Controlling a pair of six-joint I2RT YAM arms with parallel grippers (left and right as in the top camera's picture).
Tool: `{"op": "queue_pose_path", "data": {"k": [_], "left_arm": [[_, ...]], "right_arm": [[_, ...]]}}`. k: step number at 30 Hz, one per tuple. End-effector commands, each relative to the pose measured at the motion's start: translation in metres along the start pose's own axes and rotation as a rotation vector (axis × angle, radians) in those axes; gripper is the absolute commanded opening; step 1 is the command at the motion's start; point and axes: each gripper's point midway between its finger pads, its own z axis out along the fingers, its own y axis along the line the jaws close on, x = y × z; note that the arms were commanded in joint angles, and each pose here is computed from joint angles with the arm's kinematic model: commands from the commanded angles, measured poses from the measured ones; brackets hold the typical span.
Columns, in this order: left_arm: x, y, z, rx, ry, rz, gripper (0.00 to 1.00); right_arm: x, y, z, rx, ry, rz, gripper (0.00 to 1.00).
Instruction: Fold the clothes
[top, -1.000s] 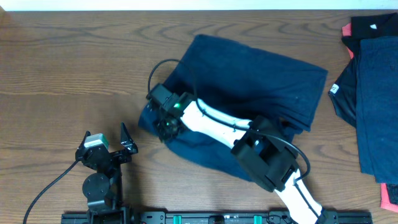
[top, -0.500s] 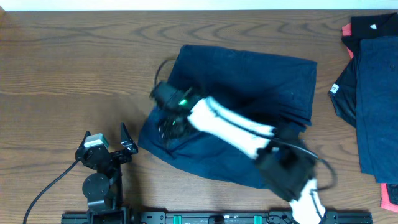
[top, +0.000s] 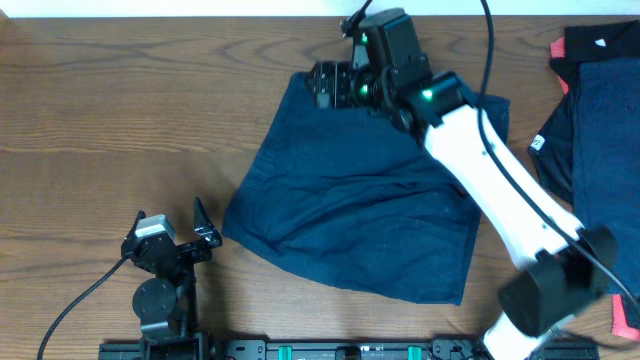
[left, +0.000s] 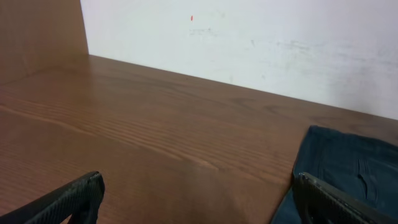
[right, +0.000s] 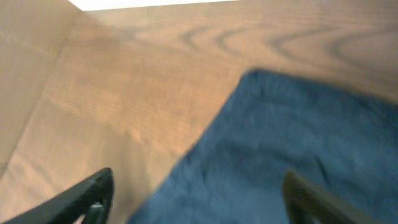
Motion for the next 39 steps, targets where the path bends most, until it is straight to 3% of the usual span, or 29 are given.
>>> {"op": "queue_pose_path", "data": {"k": [1,3,6,7,9,19,30,39], "left_arm": [[0.018,0.008,0.001,-0.035,0.051,-0.001,0.98],[0.018,0.008,0.001,-0.035,0.051,-0.001,0.98],[0.018,0.008,0.001,-0.035,0.051,-0.001,0.98],[0.018,0.008,0.001,-0.035,0.051,-0.002,0.98],[0.018,0.008,0.001,-0.035,0.051,-0.002,0.98],[0.018,0.008,0.001,-0.035,0.051,-0.002,0.98],[0.018,0.008,0.001,-0.035,0.051,-0.002,0.98],[0.018,0.008,0.001,-0.035,0.051,-0.001,0.98]], "right_arm": [[0.021,-0.021,0.049,-0.016,0.072,0.043,0.65],[0.023,-0.032,0.072,-0.015,0.061,0.077,0.43],[0.029,-0.054,0.103,0.012,0.051,0.129,0.22],[0.034,-0.065,0.114,0.031,0.053,0.151,0.09],[0.041,-0.082,0.130,0.064,0.057,0.183,0.03],[0.057,-0.156,0.156,0.229,0.045,0.232,0.01],[0.070,-0.184,0.159,0.407,0.022,0.208,0.01],[0.086,-0.183,0.170,0.404,0.057,0.202,0.01]]}}
